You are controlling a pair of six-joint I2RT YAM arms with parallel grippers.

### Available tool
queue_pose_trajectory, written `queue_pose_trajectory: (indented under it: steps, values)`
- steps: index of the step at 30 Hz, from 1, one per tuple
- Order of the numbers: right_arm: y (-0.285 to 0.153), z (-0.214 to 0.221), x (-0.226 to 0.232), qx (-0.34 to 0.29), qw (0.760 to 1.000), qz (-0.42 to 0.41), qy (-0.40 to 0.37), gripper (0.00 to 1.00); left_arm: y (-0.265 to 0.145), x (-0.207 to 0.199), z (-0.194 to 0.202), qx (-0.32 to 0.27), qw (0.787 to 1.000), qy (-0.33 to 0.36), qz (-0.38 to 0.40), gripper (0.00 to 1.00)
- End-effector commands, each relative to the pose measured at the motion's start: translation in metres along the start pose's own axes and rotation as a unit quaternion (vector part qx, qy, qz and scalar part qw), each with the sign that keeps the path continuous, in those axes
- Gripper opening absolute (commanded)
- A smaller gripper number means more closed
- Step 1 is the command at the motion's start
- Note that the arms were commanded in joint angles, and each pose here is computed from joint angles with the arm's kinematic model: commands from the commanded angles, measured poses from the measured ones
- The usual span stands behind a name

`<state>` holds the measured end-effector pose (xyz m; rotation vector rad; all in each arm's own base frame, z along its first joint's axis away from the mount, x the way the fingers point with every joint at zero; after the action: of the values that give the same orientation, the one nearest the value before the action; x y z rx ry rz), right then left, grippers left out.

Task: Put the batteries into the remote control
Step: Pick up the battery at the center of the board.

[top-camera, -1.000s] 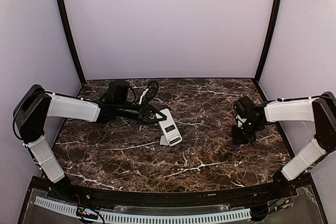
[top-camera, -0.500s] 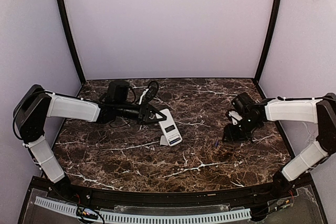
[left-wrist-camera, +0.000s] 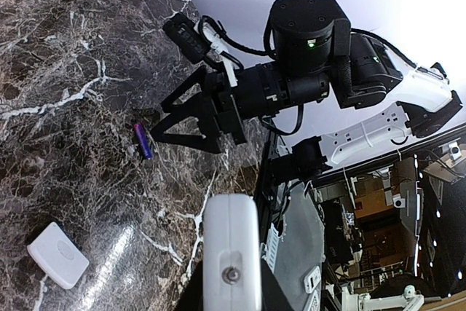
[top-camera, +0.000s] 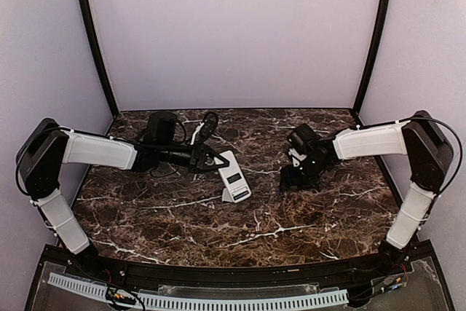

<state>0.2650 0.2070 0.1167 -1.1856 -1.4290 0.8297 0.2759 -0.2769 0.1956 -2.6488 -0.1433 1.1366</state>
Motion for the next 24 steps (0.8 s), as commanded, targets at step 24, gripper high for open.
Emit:
queue_pose_trajectory:
  steps: [24]
  values:
    - [0.042, 0.019, 0.065, 0.013, 0.994, 0.064, -0.089, 0.56, -0.019, -0.016, -0.005, -0.019, 0.999, 0.027, 0.006, 0.0]
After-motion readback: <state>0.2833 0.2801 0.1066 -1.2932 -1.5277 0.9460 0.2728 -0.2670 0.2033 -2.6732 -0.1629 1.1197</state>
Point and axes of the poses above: each gripper's point midway between its finger pads, its own y axis out along the fingers, its own x axis along the line the jaws close on, z = x × y, the point moved 9 cm from there along -y, back along the fingers, and after that the axes turned 14 degrees about y, right-handed, at the moved point
